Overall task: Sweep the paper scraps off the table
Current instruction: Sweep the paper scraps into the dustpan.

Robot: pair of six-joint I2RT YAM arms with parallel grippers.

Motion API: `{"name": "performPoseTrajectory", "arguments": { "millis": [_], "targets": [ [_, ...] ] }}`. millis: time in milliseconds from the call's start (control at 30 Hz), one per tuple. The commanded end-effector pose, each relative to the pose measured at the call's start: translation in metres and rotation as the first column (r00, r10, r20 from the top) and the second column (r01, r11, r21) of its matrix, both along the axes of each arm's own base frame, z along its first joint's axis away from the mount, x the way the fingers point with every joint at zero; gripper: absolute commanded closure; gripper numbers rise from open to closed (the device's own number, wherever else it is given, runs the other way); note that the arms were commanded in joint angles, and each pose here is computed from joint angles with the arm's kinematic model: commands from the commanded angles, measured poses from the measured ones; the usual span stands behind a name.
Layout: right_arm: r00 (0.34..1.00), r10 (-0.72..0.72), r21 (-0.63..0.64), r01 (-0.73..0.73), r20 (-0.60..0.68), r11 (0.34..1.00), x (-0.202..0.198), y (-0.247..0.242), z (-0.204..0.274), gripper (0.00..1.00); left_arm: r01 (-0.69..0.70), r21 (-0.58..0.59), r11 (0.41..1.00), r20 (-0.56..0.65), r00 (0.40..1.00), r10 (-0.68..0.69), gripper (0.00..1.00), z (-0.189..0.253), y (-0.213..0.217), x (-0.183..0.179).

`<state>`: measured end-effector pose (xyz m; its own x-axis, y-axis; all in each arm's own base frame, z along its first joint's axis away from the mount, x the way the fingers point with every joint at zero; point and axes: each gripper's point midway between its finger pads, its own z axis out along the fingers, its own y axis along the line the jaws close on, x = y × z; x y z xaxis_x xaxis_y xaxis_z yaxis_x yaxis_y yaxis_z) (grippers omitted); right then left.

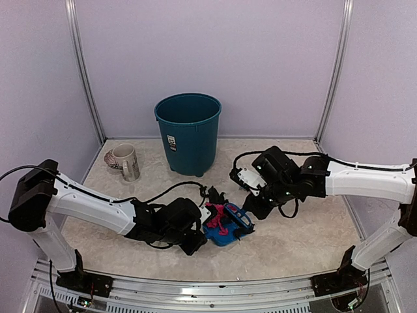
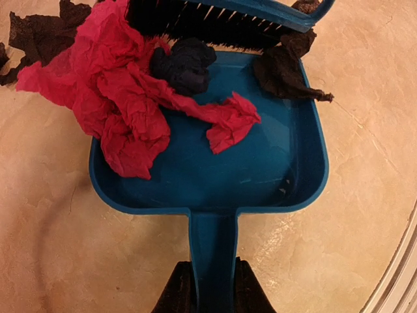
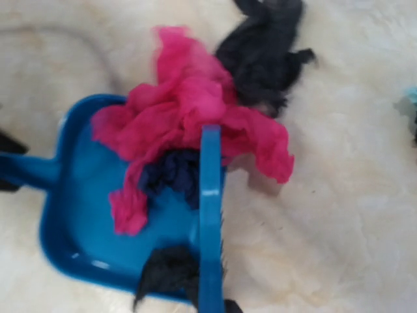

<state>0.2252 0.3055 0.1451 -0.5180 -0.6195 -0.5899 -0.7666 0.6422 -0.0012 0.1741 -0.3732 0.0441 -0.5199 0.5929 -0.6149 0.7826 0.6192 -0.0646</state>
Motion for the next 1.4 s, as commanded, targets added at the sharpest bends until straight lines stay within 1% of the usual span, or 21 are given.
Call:
{"name": "performPoseTrajectory", "arguments": {
  "millis": [0, 167, 300, 400, 500, 667, 833, 1033, 1233, 1367],
  "targets": [
    [0.999, -0.007, 0.059, 0.005, 0.035, 0.998, -0.005, -0.001, 0.035, 1.0, -0.016, 0.024, 1.0, -0.004, 1.0, 0.017, 1.0, -0.009, 0.004, -0.001],
    [0.983, -0.111, 0.049, 0.105, 0.143, 0.993, 0.015, -0.016, 0.058, 1.0, -0.06, 0.034, 0.998, 0.0, 0.998, 0.06, 1.0, -0.014, 0.018, 0.001],
    [0.949, -0.192, 0.022, 0.192, 0.25, 0.981, 0.039, -0.023, 0.072, 1.0, -0.102, 0.043, 0.994, -0.008, 0.995, 0.102, 1.0, -0.02, 0.031, 0.0],
    [0.932, -0.185, -0.02, 0.201, 0.312, 0.979, 0.055, -0.017, 0.07, 1.0, -0.135, 0.05, 0.99, -0.007, 0.991, 0.136, 1.0, -0.022, 0.041, 0.002],
    [0.925, -0.15, -0.065, 0.184, 0.35, 0.981, 0.071, -0.004, 0.059, 1.0, -0.192, 0.043, 0.98, -0.018, 0.981, 0.193, 1.0, -0.02, 0.049, 0.006],
    [0.904, -0.053, -0.144, 0.125, 0.424, 0.982, 0.099, 0.017, 0.047, 1.0, -0.233, 0.036, 0.972, -0.017, 0.972, 0.233, 1.0, -0.014, 0.057, 0.013],
    [0.876, 0.055, -0.203, 0.05, 0.479, 0.978, 0.118, 0.041, 0.034, 1.0, -0.246, 0.043, 0.968, -0.028, 0.969, 0.247, 1.0, -0.014, 0.065, 0.015],
    [0.833, 0.137, -0.274, 0.018, 0.536, 0.961, 0.142, 0.058, 0.029, 1.0, -0.239, 0.043, 0.97, -0.042, 0.97, 0.241, 1.0, -0.016, 0.066, 0.013],
    [0.782, 0.266, -0.327, -0.084, 0.564, 0.941, 0.153, 0.085, 0.013, 1.0, -0.237, 0.05, 0.97, -0.048, 0.97, 0.239, 1.0, -0.02, 0.066, 0.014],
    [0.748, 0.349, -0.334, -0.18, 0.565, 0.925, 0.148, 0.101, 0.007, 1.0, -0.241, 0.049, 0.969, -0.052, 0.968, 0.244, 1.0, -0.021, 0.068, 0.014]
  ]
}}
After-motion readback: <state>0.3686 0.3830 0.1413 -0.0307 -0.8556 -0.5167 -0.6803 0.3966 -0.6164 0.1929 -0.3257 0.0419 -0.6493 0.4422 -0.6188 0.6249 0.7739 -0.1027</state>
